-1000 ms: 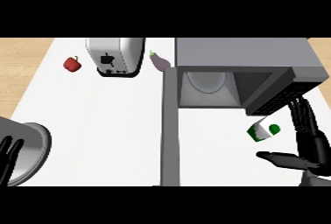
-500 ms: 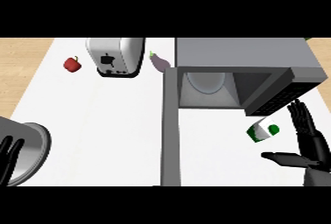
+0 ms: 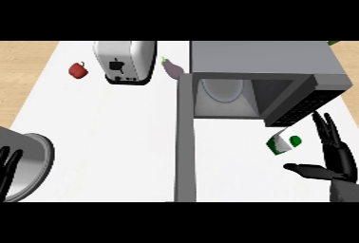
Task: Pick up the milk, place it into the microwave and close the microwave
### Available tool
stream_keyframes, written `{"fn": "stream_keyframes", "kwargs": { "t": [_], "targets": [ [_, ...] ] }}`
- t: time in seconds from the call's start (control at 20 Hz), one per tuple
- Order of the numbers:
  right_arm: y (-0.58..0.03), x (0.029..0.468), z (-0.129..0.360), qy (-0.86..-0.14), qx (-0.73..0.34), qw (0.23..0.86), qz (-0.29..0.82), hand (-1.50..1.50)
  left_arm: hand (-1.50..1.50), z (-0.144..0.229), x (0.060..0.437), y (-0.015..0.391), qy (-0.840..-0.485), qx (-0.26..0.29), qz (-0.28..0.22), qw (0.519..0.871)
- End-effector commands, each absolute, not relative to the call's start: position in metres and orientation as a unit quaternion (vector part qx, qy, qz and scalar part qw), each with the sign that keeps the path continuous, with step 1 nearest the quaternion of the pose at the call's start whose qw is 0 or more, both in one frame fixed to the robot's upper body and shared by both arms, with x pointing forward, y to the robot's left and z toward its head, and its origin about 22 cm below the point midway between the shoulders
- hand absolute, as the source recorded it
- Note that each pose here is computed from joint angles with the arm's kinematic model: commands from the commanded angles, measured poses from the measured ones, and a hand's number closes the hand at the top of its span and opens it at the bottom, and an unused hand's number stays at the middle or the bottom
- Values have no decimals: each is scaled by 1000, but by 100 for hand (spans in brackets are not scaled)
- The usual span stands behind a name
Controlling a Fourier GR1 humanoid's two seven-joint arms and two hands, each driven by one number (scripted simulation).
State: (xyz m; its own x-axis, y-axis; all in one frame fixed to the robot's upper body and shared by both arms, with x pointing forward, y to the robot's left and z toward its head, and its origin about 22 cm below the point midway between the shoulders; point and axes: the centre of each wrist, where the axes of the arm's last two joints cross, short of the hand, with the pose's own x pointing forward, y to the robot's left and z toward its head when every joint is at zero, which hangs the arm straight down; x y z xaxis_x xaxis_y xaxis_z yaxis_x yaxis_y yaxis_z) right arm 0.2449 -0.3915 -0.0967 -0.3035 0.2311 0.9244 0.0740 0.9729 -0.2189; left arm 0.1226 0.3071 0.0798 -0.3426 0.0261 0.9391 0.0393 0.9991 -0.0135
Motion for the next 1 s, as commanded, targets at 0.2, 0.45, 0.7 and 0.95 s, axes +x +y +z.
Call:
{"fn": "stream_keyframes", "kwargs": {
  "t": [0.2,0.45,0.7,0.95],
  "targets": [
    [-388,245,-115,-770,-64,630,81,-150,-150,76,113,303,-818,-28,-5,575],
    [-382,234,-127,-772,-34,630,70,-150,-150,74,121,320,-820,-23,-16,571],
    [-387,234,-127,-758,-27,649,60,-150,-150,69,123,319,-818,-22,-6,574],
    [-374,247,-127,-779,-34,625,46,-150,-150,79,126,312,-823,-24,-6,568]
  ]
}}
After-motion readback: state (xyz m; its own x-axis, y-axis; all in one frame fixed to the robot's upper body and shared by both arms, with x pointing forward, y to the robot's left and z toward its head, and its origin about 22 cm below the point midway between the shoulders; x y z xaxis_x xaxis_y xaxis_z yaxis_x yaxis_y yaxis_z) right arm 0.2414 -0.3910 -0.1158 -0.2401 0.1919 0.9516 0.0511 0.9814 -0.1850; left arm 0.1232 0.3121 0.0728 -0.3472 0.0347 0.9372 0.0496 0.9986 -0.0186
